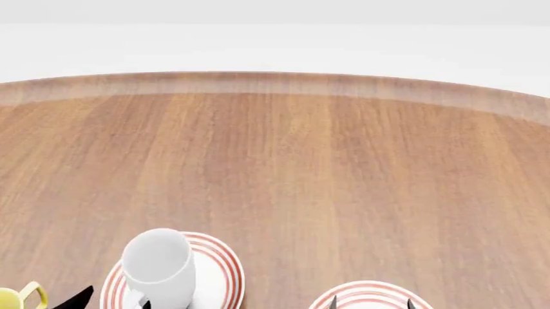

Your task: Put the white mug on the left plate.

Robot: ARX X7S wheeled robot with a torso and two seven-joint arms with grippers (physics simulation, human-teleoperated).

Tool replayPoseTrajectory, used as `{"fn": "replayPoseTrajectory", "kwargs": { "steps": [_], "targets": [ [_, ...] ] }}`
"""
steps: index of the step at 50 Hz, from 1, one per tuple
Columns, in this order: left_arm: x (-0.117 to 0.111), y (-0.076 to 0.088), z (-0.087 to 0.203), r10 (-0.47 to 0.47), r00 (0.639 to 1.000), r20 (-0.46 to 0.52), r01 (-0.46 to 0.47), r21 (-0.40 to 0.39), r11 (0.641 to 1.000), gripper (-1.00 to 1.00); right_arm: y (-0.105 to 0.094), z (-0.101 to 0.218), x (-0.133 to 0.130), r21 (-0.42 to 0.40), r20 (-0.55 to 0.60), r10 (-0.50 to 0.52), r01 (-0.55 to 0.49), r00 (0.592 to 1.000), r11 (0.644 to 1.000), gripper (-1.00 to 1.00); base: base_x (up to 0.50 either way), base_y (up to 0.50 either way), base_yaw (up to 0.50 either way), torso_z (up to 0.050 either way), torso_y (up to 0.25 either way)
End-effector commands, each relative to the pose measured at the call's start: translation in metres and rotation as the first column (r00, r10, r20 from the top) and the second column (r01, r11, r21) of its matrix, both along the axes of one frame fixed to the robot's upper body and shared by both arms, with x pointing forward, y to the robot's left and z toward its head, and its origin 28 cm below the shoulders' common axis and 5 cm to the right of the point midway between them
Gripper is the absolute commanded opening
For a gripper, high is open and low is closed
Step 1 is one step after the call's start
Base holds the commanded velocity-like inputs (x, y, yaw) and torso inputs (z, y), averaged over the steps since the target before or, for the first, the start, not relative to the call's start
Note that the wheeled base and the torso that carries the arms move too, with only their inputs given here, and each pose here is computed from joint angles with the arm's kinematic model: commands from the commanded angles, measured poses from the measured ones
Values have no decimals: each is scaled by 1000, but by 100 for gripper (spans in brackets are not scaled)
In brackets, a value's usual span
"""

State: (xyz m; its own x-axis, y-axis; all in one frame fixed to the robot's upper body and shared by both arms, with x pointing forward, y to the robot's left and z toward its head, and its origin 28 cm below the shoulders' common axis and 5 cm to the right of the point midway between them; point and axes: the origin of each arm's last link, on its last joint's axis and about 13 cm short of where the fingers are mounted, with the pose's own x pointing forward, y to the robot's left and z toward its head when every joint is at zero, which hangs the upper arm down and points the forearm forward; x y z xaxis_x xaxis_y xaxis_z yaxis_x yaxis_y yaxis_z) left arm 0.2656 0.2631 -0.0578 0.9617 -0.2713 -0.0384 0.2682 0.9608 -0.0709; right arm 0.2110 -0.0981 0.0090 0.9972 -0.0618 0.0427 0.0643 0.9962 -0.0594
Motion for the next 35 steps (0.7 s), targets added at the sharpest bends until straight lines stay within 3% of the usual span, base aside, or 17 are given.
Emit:
{"fn": "replayPoseTrajectory", "kwargs": {
  "steps": [1,5,6,7,14,26,35],
  "targets": [
    [1,4,7,-6,992,125,9,-26,1000,100,1,-1,1,1,1,2,-2,1000,1000,100,0,0,0,0,0],
    [-2,3,18,-19,982,187,24,-28,999,100,1,0,1,7,5,2,-2,1000,1000,100,0,0,0,0,0],
    [-16,-2,14,-28,989,146,37,-60,997,100,3,0,2,9,22,2,-2,1000,1000,100,0,0,0,0,0],
    [-12,0,32,-23,974,226,32,-34,999,100,3,0,3,9,27,1,-2,1000,1000,100,0,0,0,0,0],
    [-36,-13,86,-26,918,395,40,-27,999,100,11,34,8,1,179,31,-32,983,999,100,0,0,0,0,0],
    [-75,-22,127,-57,847,528,88,-33,996,100,9,50,-5,-5,238,27,-26,971,1000,100,0,0,0,0,0],
    [-91,-25,140,-74,815,575,104,-21,994,100,8,60,-15,-11,272,32,-30,962,999,100,0,0,0,0,0]
  ]
}}
